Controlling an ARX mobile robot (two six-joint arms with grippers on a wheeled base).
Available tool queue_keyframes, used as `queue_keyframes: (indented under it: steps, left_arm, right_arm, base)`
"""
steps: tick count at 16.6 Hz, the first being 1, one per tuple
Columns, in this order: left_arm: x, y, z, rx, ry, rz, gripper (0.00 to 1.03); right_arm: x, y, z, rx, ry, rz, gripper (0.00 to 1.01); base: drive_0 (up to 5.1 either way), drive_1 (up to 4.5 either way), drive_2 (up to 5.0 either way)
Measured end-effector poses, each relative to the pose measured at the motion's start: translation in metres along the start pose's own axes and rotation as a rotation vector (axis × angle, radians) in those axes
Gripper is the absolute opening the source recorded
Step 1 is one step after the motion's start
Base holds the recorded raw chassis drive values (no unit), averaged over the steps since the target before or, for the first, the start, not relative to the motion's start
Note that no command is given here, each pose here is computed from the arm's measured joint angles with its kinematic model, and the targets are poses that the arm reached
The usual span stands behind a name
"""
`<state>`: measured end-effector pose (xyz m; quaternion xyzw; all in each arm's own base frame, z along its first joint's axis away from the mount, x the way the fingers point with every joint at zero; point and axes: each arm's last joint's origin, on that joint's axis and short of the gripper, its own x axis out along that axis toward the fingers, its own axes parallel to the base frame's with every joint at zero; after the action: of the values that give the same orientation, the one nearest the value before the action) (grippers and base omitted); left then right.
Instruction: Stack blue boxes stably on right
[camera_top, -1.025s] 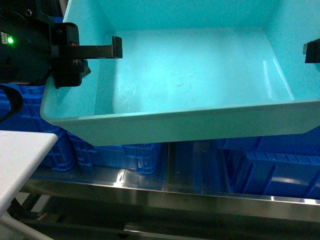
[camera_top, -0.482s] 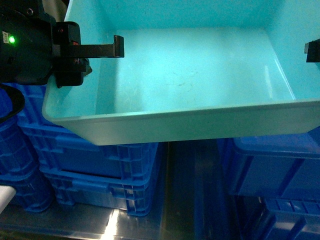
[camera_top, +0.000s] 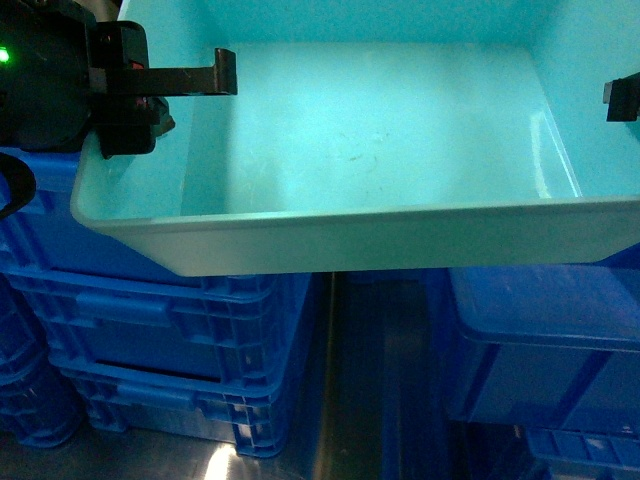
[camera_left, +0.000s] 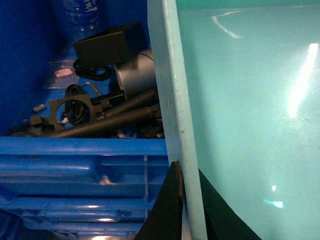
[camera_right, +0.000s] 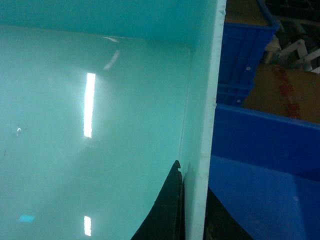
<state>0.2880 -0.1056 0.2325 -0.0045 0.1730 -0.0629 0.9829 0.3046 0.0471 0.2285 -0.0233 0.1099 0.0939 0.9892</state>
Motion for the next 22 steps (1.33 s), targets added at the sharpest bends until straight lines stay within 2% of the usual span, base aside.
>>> queue_keyframes:
  steps: [22]
  left_arm:
    - [0.0006, -0.0009, -0.0029, 0.004, 0.016, -0.001, 0.02]
  right_arm:
    - [0.0001, -0.0003, -0.0007, 0.0, 0.007, -0.002, 0.02]
  base:
    - [4.5, -2.25, -2.3]
